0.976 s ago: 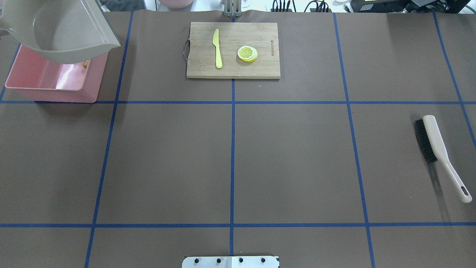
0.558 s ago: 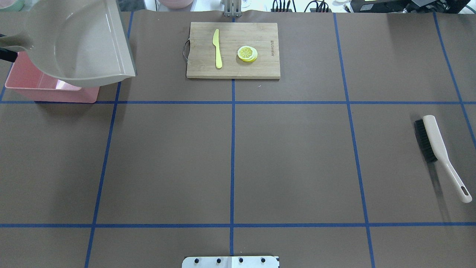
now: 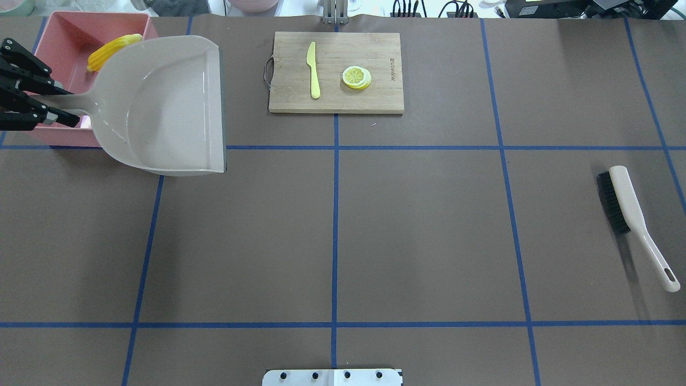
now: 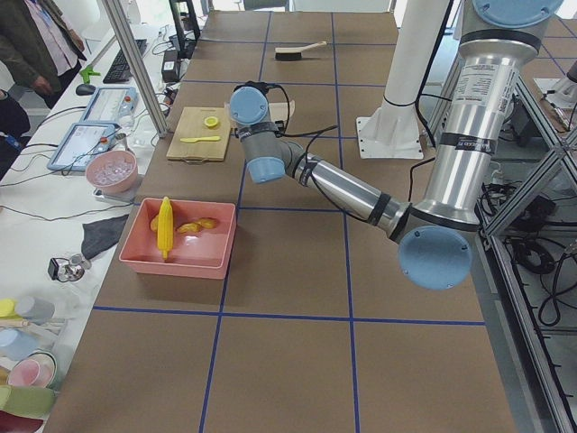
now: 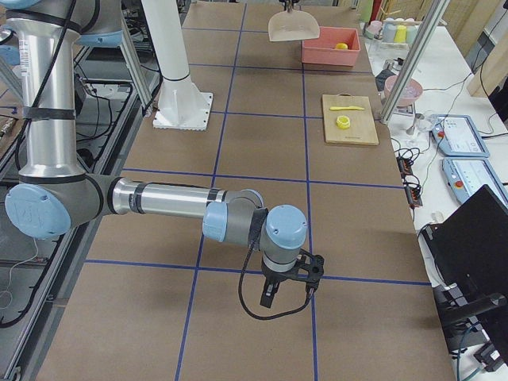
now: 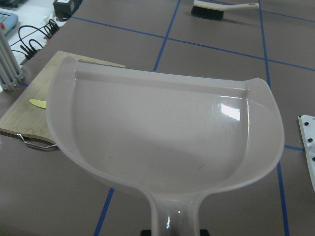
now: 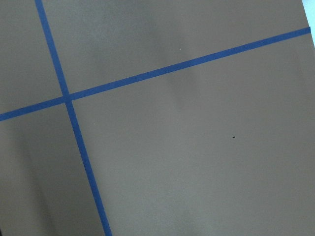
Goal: Sweep and dump trash into bin
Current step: 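Bring the empty dustpan back from the bin with the left gripper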
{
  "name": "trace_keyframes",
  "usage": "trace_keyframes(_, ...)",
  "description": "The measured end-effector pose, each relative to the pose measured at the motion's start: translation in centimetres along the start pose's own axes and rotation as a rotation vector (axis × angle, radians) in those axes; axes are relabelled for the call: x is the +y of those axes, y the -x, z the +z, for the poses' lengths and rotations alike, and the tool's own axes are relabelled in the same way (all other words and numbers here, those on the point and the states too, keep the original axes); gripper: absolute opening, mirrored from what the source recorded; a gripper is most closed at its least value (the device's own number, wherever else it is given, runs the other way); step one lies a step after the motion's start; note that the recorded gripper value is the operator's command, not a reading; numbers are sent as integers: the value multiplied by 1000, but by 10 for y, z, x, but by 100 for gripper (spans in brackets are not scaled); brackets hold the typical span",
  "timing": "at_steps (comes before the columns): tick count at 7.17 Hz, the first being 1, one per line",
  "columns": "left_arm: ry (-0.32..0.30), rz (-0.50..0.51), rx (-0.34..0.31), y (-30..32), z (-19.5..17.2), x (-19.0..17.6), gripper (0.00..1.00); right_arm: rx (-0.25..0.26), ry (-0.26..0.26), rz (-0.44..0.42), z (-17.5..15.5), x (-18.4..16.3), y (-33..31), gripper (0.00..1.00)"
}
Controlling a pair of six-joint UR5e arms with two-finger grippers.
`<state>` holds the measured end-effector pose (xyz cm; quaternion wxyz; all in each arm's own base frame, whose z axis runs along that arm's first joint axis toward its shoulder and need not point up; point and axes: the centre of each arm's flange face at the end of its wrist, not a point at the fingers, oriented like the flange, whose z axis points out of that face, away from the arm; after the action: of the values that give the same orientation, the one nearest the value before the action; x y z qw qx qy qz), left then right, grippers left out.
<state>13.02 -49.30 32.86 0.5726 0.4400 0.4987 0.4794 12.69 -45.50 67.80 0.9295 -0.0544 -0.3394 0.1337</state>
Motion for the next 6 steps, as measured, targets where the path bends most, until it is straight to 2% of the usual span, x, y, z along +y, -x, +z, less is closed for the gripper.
trace_keyframes(2,22,16,22,3,31,5,0,-2,-16,-12,-8,1,6,100)
trace_keyframes(6,101,-6,44,10,117,27,0,-5,-31,-25,-16,1,13,100)
